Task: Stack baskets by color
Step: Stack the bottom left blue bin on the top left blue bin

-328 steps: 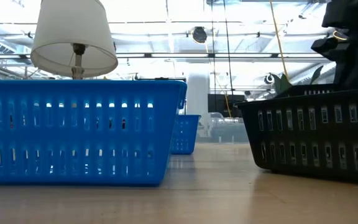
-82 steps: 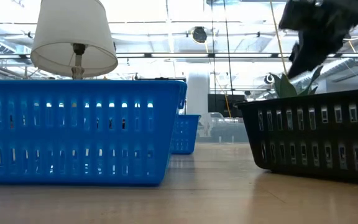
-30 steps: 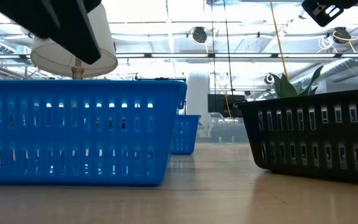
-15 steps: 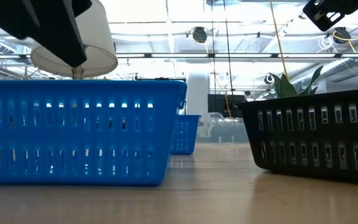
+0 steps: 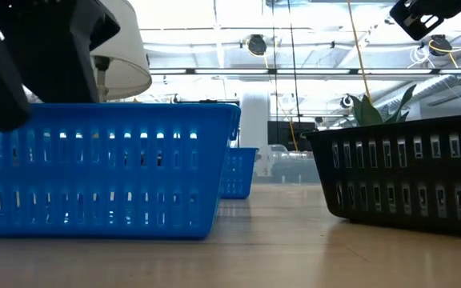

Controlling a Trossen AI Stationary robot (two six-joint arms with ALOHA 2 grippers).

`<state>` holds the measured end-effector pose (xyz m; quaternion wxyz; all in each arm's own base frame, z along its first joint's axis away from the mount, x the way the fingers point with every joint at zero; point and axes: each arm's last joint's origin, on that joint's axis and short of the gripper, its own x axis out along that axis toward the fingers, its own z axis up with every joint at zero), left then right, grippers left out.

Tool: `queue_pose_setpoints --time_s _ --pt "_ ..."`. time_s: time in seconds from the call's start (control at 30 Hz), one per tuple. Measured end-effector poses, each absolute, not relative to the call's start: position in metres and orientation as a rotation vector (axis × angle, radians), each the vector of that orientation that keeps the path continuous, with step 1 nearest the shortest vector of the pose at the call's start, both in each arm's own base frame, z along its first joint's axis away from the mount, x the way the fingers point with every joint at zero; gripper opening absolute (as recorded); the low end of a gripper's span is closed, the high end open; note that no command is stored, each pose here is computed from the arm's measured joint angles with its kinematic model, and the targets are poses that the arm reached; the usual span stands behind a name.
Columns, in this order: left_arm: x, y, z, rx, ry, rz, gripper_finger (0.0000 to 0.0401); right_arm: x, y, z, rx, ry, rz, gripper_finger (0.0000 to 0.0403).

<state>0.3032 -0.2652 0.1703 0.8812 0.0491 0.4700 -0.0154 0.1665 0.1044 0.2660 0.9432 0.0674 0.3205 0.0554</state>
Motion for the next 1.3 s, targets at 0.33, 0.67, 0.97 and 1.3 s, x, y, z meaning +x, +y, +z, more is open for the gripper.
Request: queue_pose_setpoints --time_s 0.33,0.67,0.97,1.3 --pt "0.307 -0.261 0.170 0.186 0.987 -0.080 0.0064 0.169 0.106 0.270 0.153 0.604 0.130 0.0004" --pt "0.308 -0.253 0.191 0.162 0.978 -0.163 0.0019 0.178 0.113 0.282 0.131 0.454 0.190 0.0004" --pt "0.291 -0.242 0.251 0.233 0.838 -0.279 0.0014 0.196 0.126 0.282 0.051 0.453 0.206 0.0006" --pt "0.284 -0.217 0.292 0.544 0.694 -0.384 0.0012 0.242 0.165 0.314 -0.145 0.429 0.349 0.0063"
